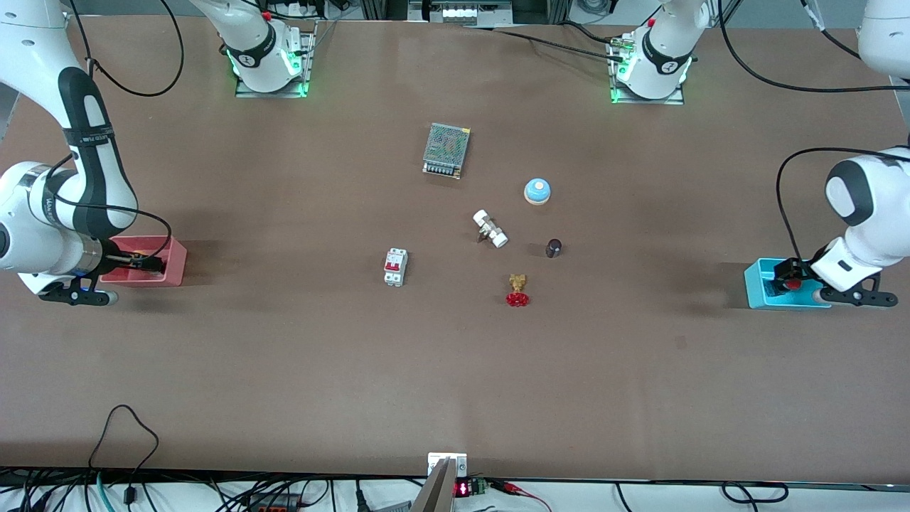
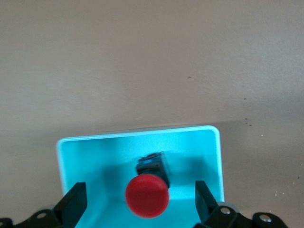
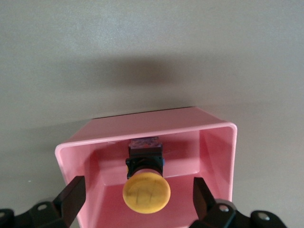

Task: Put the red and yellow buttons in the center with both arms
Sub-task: 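Close the right gripper on the yellow button while the left gripper grips the red button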

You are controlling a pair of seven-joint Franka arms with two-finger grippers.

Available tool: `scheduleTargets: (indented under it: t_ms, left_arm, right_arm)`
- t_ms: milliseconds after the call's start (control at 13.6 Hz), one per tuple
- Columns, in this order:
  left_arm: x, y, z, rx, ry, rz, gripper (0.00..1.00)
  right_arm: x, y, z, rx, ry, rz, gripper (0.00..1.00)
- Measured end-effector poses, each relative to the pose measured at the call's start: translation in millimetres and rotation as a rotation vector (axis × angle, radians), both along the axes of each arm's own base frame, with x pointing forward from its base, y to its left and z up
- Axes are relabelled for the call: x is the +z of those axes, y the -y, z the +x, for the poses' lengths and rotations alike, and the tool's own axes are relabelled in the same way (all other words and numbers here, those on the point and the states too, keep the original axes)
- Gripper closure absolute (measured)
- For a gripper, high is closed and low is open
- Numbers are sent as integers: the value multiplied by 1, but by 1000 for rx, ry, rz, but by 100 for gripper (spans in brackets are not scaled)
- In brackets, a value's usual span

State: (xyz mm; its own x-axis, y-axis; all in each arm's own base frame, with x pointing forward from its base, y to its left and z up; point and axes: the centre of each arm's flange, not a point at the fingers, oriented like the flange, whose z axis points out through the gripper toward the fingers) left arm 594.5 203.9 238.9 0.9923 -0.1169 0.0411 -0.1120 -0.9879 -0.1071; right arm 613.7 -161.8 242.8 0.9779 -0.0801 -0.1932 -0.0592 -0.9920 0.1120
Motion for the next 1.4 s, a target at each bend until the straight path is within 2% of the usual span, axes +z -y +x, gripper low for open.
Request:
scheduleTargets:
  t_ms: [220,441,514,588,661,734,808,1028,1322,1395]
  left_arm:
    - [-18,-1,-3,-7,-10,-37,0]
    - [-24,-14,-8,-1,-9,-56,0]
    - [-23,-15,-8,1,-7,-57,0]
    - [-22,-14,-7,0,-5,-58,4]
    - [-22,-14,-6,-2,-2,-58,4]
    - [-20,-13,-5,-3,2,-57,11]
    - [-19,-13,-3,-4,5,-57,23]
    - [-22,-13,-4,-4,1,-59,26]
    - [-34,-15,-6,1,-13,-68,31]
    - [-34,-15,-6,2,-13,-67,38]
  right_arm:
    - [-6,0,-1,10,-10,3,0]
    - [-9,0,-1,10,-16,4,5]
    - [-9,0,-1,10,-16,4,14]
    - [-10,0,-2,12,-16,4,27]
    - [-10,0,-2,18,-17,5,33]
    - [-10,0,-2,28,-19,8,33]
    - [-11,1,-2,33,-20,9,36]
    - [-11,1,-2,37,-21,10,37]
    - [-11,1,-2,39,-22,10,44]
    - [-11,1,-2,39,-22,10,50]
